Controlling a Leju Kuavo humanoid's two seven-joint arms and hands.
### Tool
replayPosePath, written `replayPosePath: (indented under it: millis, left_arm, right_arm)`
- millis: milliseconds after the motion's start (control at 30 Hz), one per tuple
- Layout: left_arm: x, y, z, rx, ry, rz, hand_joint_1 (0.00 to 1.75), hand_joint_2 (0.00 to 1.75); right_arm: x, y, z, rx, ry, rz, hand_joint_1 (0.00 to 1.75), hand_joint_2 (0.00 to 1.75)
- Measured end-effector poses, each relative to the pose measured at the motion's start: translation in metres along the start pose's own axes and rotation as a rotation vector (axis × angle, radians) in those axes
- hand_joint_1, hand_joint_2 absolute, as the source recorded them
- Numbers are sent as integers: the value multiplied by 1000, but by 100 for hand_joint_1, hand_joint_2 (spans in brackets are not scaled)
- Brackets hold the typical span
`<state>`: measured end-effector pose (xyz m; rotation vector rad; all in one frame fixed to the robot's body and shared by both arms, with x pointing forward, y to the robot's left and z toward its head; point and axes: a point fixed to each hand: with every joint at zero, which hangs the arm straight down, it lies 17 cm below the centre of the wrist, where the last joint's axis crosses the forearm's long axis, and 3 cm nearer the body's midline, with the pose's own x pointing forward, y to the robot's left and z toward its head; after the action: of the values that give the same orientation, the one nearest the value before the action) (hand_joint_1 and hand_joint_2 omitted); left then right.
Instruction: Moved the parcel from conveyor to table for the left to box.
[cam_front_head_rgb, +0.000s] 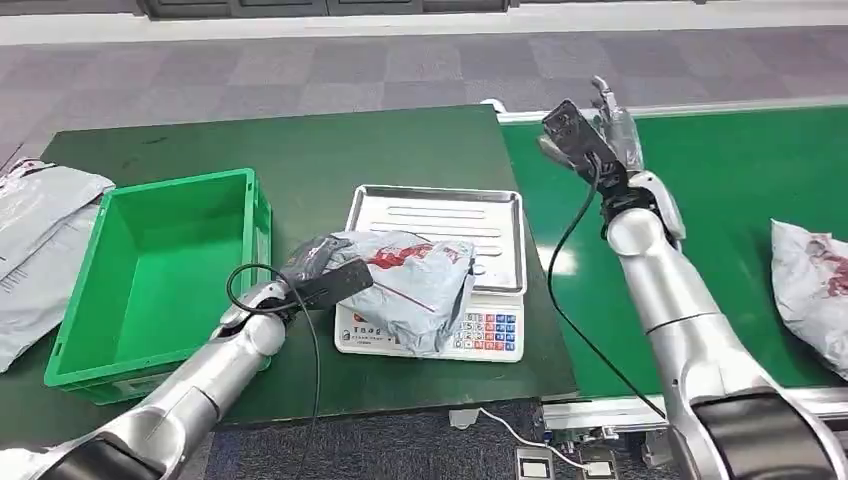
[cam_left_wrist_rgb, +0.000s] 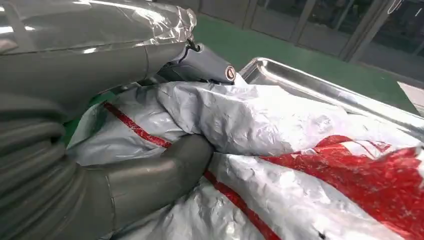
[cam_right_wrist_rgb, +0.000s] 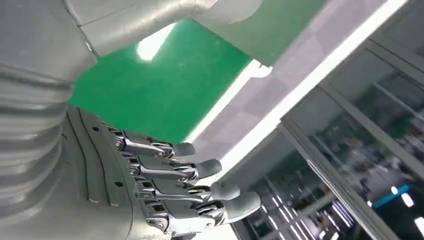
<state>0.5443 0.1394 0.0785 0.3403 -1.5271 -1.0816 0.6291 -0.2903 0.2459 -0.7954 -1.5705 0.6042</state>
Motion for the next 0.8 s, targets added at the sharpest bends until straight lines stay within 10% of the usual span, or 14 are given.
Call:
replayPosePath:
  millis: [567,800]
  left_arm:
    - [-11,178,2,471,62,-72,175,175]
    - [-24,195,5,505,97,-70,175,175]
  right_arm:
    - [-14,34,8,83,25,21,0,175]
    - [-11,38,9,90,24,23,0,175]
